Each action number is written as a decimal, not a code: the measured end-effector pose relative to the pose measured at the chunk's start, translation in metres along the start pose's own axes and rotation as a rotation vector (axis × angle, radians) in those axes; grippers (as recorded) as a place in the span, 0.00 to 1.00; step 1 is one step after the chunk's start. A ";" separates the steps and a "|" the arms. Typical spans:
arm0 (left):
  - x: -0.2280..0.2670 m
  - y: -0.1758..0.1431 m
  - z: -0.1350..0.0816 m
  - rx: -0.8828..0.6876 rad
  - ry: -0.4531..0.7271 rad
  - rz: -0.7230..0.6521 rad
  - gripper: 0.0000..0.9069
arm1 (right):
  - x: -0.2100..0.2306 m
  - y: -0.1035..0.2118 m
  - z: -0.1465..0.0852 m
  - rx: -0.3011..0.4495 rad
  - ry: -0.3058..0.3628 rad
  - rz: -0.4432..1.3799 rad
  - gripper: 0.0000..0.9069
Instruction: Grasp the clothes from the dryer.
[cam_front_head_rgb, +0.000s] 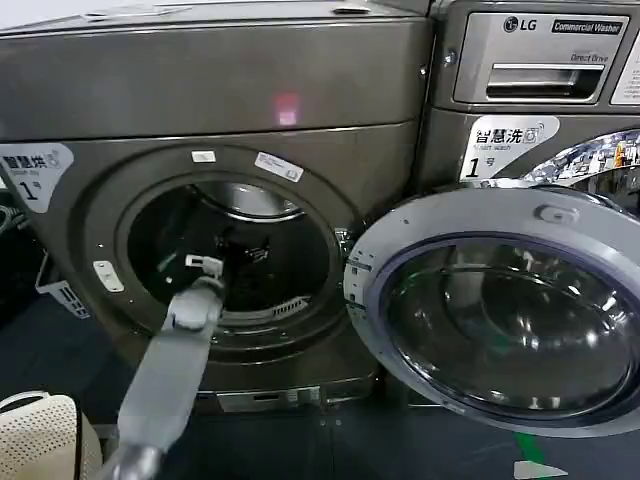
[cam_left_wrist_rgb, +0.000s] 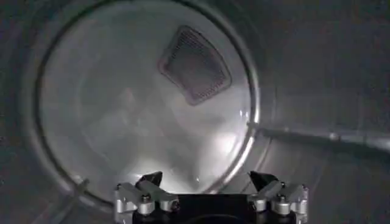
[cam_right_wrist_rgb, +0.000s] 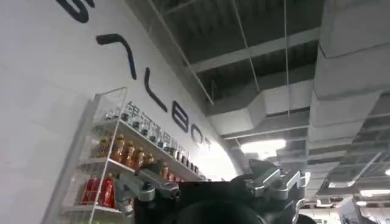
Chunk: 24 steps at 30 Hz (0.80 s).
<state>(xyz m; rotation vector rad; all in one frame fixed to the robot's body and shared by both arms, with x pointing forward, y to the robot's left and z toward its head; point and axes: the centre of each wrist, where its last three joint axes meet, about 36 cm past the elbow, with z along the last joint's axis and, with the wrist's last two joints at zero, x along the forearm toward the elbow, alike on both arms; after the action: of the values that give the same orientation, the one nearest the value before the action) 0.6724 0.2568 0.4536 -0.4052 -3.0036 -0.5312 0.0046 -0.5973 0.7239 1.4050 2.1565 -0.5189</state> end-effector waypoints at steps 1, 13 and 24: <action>-0.006 0.004 0.000 -0.022 0.014 0.019 1.00 | 0.000 0.000 0.001 -0.002 0.000 -0.001 1.00; -0.055 0.044 -0.010 -0.458 0.168 0.446 1.00 | 0.001 0.002 0.001 -0.012 -0.007 -0.005 1.00; -0.086 0.058 -0.048 -0.819 0.400 0.776 1.00 | 0.003 0.002 0.003 -0.015 -0.004 -0.004 1.00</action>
<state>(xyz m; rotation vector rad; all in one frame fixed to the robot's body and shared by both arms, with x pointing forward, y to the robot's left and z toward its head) 0.7717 0.2721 0.5081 -1.2294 -1.8921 -1.4687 0.0061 -0.5960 0.7193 1.3911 2.1561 -0.5059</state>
